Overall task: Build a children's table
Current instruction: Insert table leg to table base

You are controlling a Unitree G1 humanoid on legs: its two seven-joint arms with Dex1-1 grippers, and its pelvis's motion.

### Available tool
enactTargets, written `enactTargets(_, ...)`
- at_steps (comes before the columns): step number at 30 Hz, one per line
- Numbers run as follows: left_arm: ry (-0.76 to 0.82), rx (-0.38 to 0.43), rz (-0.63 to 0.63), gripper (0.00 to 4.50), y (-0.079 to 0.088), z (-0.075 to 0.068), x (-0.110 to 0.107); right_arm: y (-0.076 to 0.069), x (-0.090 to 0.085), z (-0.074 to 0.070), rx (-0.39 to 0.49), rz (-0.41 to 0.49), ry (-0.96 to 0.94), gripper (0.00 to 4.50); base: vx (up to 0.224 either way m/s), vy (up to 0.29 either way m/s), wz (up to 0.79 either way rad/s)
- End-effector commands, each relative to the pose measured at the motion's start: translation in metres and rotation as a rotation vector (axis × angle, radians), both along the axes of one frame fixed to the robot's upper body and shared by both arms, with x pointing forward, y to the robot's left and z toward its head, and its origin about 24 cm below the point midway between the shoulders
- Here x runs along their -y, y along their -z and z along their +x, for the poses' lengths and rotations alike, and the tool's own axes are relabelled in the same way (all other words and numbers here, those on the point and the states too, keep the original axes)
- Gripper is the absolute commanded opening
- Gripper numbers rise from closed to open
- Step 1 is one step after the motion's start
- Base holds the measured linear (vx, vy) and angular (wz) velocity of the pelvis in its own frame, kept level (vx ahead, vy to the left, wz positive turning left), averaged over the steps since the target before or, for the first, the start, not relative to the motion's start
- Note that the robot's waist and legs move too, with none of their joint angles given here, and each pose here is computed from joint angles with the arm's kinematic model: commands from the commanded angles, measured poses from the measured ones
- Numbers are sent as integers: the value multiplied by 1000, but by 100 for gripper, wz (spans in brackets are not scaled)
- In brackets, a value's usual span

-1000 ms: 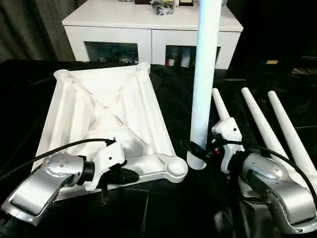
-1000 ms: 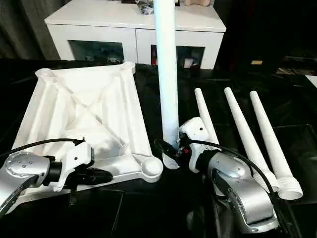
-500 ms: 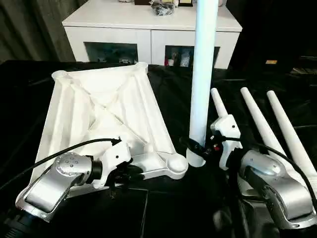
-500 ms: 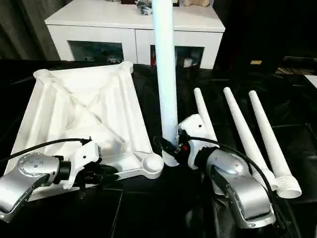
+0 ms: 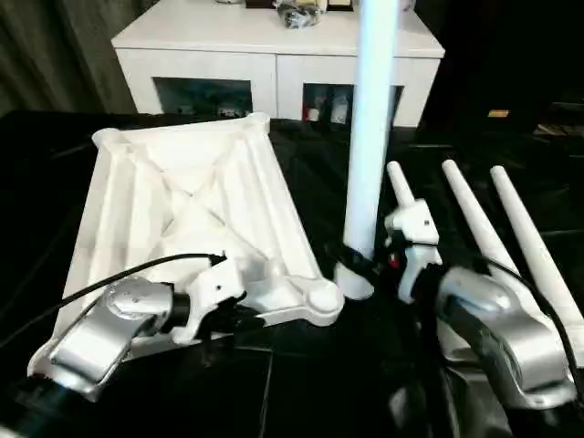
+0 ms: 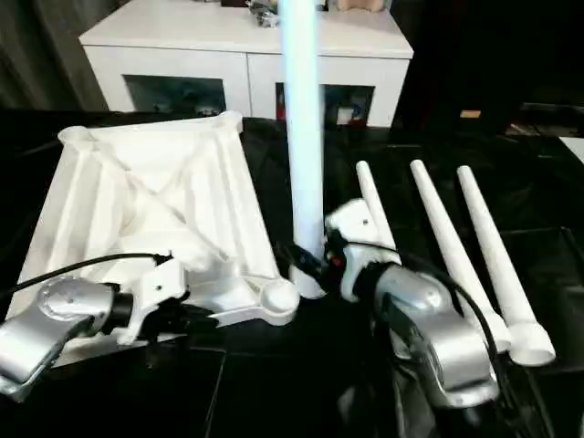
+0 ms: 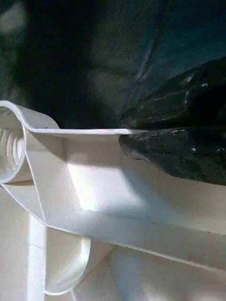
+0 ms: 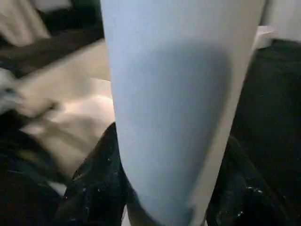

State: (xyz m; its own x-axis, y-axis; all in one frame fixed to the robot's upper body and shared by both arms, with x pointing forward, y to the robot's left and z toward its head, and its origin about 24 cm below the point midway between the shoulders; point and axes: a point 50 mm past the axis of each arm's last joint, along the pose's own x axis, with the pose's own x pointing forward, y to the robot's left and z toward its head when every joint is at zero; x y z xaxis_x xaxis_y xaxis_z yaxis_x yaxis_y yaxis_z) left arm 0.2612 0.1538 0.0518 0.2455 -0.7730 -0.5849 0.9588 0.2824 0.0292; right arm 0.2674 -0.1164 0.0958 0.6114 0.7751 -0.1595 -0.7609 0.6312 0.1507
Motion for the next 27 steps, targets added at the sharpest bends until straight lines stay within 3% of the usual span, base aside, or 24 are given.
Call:
enactTargets(1,-34,36,25,0,-4,8,-4,-3,4,3,-23,29,-11,186,0,0,0)
enactTargets(5,-22,60,6,0,-11,15,1,1,7,11,-96,64,-55,186,0,0,0)
enactTargets(8,-7,62,-1,0,-12,17,3,8,9,19,-104,15,-62,185,0,0,0)
enactTargets(14,13,47,-7,0,-9,11,3,11,9,33,-117,23,-38,185,0,0,0)
enactTargets(27,-6,58,-11,0,-8,12,2,28,8,38,-160,47,-18,185,0,0,0)
